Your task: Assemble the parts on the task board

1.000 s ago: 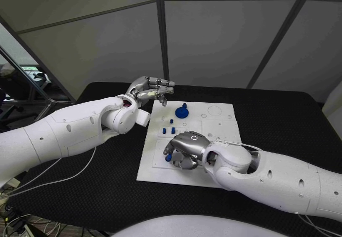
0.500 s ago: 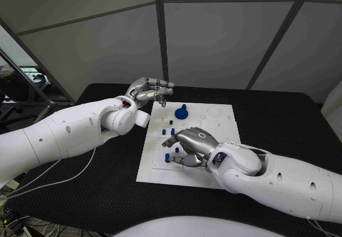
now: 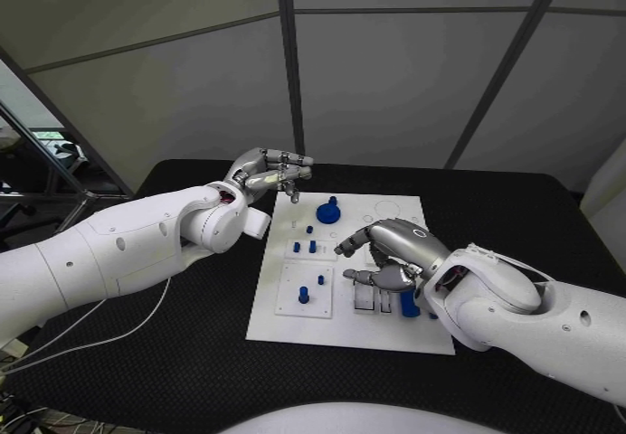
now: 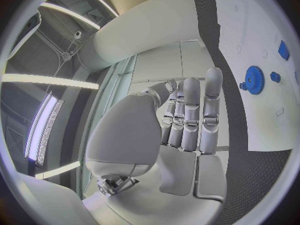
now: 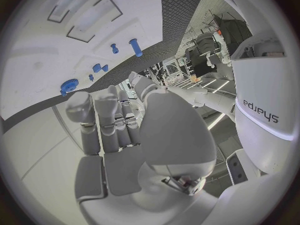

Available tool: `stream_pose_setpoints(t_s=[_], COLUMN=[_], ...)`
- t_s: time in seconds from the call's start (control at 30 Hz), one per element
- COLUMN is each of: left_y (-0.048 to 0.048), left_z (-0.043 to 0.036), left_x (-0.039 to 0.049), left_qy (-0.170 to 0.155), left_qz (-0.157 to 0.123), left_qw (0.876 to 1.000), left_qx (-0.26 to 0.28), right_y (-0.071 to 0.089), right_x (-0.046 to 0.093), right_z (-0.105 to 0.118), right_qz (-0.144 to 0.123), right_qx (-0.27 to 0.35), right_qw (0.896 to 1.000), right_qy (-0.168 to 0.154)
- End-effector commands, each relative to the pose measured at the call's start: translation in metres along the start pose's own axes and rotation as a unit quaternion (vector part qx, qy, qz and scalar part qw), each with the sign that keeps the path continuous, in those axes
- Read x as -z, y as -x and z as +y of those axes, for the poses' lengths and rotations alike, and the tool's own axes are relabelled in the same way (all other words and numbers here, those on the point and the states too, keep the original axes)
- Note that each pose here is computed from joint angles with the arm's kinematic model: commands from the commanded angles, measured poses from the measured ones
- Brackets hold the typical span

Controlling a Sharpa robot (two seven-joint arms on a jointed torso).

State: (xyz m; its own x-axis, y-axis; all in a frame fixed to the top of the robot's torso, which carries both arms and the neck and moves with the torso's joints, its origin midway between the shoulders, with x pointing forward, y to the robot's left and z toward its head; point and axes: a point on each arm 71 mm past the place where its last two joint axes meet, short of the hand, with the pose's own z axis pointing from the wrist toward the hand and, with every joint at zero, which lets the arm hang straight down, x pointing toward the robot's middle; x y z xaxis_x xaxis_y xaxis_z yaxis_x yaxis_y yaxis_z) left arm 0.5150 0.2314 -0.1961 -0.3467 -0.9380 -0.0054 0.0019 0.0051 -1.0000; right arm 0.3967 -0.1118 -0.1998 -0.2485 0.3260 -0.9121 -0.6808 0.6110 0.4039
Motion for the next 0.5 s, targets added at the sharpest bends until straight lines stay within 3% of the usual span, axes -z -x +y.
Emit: stream_pose_setpoints(t_s=[0.03, 0.2, 0.5], left_y=[-0.0007, -0.0004, -0.0029], left_z=[-0.0009, 0.0000, 0.0020], left_x=[-0.0001, 0.0010, 0.0052], left_qy=[-0.003, -0.001, 0.004], left_qz=[0.003, 0.004, 0.012], left_qw=[1.000, 1.000, 1.000], left_qx=[0.002, 0.001, 0.001], right_y=[0.004, 0.013, 0.022], right_x=[0.006, 0.026, 0.064], right_z=[-0.002, -0.018, -0.054], right_qz=[0.008, 0.004, 0.034], right_qx=[-0.035, -0.076, -0.090], right_qw=[0.999, 0.994, 0.973], right_qy=[-0.021, -0.082, -0.210])
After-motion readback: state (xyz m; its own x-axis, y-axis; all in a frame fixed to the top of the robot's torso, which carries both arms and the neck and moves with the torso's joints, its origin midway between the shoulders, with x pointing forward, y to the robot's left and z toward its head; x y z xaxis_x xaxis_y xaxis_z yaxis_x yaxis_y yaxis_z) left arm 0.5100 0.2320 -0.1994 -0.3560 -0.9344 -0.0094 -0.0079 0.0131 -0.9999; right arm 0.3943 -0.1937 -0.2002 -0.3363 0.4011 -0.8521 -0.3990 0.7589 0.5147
